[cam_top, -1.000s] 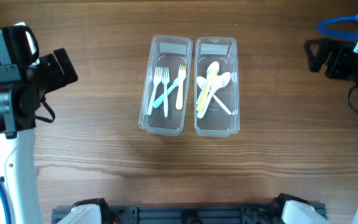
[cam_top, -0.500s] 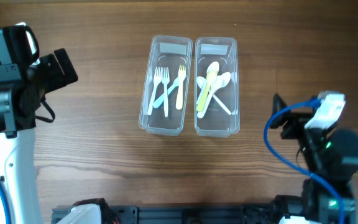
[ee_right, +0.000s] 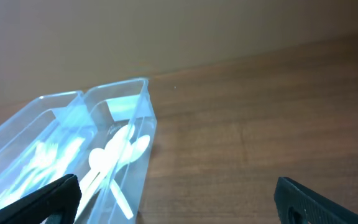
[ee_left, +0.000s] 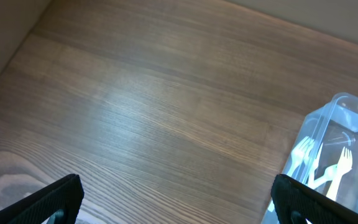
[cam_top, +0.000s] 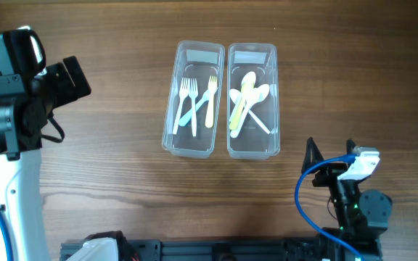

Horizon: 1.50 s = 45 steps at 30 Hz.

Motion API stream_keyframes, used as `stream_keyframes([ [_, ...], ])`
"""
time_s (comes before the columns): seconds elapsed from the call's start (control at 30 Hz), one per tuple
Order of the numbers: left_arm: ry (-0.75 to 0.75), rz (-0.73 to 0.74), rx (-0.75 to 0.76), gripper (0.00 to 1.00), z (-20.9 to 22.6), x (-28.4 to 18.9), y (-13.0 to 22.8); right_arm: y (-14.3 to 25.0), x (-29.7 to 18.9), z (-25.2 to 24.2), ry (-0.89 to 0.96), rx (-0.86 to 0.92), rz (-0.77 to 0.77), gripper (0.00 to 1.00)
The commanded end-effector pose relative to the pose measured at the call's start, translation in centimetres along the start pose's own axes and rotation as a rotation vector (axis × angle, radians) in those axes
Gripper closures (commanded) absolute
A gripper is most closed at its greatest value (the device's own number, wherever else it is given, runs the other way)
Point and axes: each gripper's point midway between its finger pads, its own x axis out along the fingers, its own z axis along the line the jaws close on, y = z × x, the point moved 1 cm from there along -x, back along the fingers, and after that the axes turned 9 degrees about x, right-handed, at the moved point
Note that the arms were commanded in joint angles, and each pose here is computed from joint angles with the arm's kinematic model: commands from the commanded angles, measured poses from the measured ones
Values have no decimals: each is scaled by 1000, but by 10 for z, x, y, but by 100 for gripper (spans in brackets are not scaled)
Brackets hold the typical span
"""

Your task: Pack container

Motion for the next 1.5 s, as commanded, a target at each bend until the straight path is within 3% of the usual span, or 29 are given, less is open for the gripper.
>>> stream_keyframes([
  [0.0, -11, -10, 9, 0, 3, -1, -3, 1, 0, -2, 9, 13, -13, 0],
  [0.83, -11, -20, 7, 0, 4, -5, -3, 9, 1, -5, 21, 18, 17, 1],
  [1.0, -5, -135, -15, 0, 13, -51, 4, 9, 1, -5, 21, 19, 18, 0],
  [1.23, 149, -493, -61, 0, 4, -112, 27, 9, 1, -5, 21, 18, 18, 0],
  [1.47, 251, -607, -38, 0, -23, -48, 99, 9, 1, -5, 21, 18, 17, 0],
])
